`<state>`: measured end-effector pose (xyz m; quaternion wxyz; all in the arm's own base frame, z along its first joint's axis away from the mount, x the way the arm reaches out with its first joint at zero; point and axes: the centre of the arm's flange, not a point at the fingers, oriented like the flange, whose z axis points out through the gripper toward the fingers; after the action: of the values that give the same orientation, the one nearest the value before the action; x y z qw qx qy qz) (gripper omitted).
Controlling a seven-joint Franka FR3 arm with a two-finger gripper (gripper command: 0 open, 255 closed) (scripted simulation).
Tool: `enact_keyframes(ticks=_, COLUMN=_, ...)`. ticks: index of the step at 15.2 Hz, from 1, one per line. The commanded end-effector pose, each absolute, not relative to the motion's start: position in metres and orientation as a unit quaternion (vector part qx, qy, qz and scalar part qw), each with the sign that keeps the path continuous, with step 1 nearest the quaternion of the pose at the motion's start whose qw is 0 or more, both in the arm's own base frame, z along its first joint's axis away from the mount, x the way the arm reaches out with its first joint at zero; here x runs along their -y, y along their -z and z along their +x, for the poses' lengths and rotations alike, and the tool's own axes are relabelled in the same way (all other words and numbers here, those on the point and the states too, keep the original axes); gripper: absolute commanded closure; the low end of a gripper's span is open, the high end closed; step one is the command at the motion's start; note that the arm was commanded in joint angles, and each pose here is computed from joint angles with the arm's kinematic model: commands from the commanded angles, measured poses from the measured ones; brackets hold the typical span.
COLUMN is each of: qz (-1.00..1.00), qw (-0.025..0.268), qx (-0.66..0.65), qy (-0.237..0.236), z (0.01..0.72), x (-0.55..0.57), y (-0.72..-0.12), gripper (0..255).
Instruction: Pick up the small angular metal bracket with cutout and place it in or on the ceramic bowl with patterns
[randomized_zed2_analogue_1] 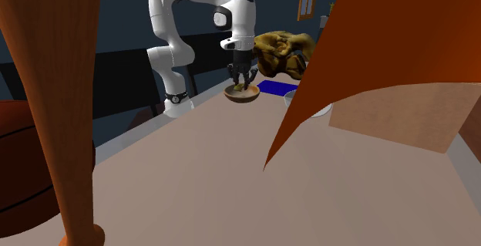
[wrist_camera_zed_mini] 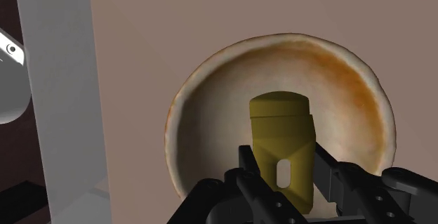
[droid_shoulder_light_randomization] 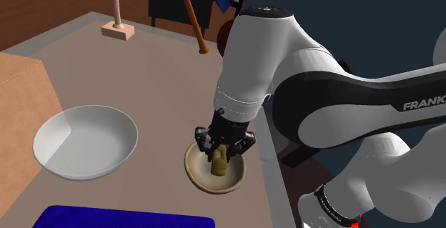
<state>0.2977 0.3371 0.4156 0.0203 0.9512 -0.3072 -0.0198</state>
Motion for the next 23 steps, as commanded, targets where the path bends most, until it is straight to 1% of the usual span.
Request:
enact_keyframes(ticks=1, qz=0.951, qw=0.02, qx=0.307, qy=0.02, z=0.298, x=-0.337, y=-0.412, gripper=255)
enact_keyframes(ticks=7, qz=0.951, qw=0.02, qx=0.307, qy=0.02, z=0.298, x=-0.337, y=-0.412, gripper=255)
enact_keyframes(ticks=8, qz=0.951, qw=0.02, qx=0.307, qy=0.02, z=0.298, x=-0.337, y=-0.412, gripper=0)
enact_keyframes(ticks=13, qz=0.951, qw=0.02, qx=0.307, qy=0.02, z=0.298, x=-0.337, y=-0.412, gripper=0)
enact_keyframes(ticks=17, qz=0.951, qw=0.02, qx=0.307, qy=0.02, z=0.3, x=-0.338, y=-0.462, gripper=0)
enact_keyframes(ticks=23, qz=0.951, qw=0.02, qx=0.307, qy=0.02, z=0.3, x=-0.338, y=-0.462, gripper=0)
